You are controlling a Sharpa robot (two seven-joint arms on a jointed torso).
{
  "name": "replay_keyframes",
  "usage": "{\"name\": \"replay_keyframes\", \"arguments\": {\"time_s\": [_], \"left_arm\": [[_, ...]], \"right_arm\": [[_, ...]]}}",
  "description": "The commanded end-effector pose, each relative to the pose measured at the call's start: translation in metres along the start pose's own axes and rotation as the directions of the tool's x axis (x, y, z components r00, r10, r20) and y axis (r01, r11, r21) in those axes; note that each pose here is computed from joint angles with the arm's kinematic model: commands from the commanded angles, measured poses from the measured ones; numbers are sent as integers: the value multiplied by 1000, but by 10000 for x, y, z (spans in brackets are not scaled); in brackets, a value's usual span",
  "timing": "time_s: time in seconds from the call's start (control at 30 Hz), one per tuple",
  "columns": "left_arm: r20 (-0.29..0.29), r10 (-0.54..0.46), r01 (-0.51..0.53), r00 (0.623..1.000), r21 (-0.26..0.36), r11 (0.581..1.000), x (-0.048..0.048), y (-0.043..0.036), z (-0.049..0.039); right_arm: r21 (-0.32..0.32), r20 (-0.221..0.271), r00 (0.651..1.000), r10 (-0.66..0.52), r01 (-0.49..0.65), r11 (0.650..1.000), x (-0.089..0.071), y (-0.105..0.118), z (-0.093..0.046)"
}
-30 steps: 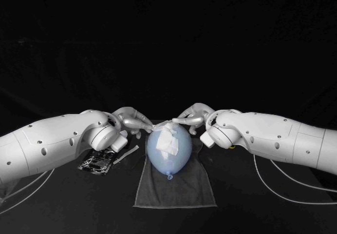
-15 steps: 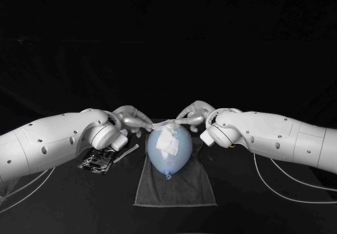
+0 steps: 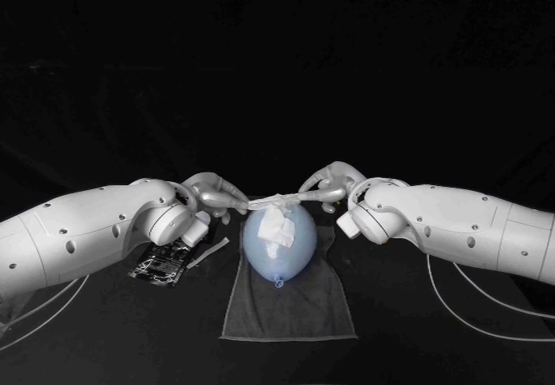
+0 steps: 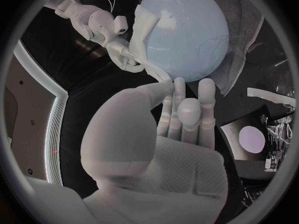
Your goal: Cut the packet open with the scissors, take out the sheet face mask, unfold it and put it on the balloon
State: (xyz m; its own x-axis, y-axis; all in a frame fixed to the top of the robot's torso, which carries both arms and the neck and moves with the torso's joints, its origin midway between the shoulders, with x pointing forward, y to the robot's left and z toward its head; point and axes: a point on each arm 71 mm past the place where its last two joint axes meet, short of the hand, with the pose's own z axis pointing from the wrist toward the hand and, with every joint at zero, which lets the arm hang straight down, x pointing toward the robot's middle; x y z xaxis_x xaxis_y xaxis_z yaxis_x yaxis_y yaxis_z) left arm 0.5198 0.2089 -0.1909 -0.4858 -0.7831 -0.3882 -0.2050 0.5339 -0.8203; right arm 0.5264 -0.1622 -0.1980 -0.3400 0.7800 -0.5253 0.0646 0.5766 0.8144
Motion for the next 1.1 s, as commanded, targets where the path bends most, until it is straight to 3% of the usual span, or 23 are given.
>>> {"name": "replay_keyframes", "arguments": {"time_s": [0.03,0.3,0.53,0.73,1.1], "left_arm": [[30,-11,10,1000,30,999,-31,-27,-2],[47,-19,16,999,59,998,-53,-57,-2],[48,-18,14,999,102,995,-77,-165,-6],[44,-8,1,999,150,989,-112,-309,-21],[31,34,-41,999,261,965,-212,-606,-103]], "right_arm": [[0,-33,999,-5,5,1000,-22,0,-20],[5,-84,996,-25,25,1000,-55,-2,-41],[-26,-88,994,-58,56,998,-94,79,-49],[-66,-53,996,-73,70,995,-134,161,-69],[-146,76,996,-49,60,987,-359,343,-139]]}}
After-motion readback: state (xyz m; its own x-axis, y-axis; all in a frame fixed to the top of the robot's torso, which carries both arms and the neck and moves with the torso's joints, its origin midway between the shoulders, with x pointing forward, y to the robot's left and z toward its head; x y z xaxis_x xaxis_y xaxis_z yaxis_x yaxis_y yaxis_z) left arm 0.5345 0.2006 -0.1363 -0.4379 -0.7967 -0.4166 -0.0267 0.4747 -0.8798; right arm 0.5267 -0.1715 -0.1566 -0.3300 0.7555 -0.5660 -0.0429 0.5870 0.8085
